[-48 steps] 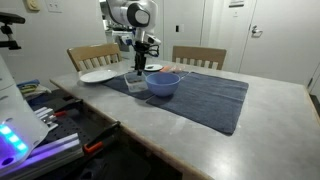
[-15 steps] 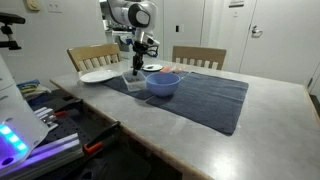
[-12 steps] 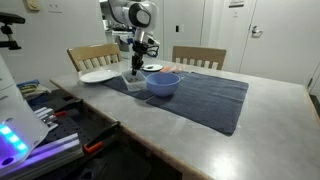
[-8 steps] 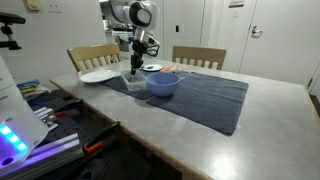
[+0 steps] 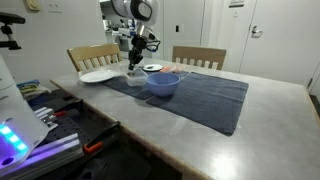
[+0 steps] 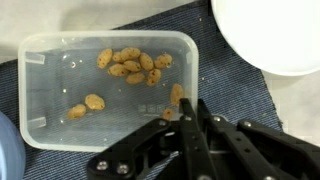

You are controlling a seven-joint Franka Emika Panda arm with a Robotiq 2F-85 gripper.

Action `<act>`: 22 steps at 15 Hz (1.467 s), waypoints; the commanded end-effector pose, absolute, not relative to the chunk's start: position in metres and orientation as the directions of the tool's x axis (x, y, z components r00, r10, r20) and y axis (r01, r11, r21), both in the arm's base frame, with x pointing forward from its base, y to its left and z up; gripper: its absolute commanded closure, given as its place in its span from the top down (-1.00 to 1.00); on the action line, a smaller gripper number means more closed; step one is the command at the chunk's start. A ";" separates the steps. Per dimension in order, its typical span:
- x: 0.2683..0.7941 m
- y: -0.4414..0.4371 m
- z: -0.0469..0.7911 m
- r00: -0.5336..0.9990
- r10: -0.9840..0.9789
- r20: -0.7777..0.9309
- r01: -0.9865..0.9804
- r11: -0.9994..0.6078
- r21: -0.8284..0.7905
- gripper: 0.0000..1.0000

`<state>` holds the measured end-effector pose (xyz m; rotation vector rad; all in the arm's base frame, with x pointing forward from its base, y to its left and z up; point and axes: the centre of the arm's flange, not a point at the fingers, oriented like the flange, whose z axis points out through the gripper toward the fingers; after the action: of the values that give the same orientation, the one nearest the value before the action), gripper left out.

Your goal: Pour the things in the lunchbox into the bowl

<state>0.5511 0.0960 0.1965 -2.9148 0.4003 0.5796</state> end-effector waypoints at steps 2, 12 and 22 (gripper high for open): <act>0.545 0.093 0.230 0.890 -0.154 -0.430 -0.226 -0.966 -0.121 -0.96; 0.518 0.067 0.293 0.844 -0.082 -0.530 -0.214 -0.958 -0.192 -0.96; 0.532 0.056 0.284 0.854 -0.039 -0.519 -0.174 -0.962 -0.213 -0.96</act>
<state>0.5282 0.0730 0.2854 -2.8079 0.2304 0.7635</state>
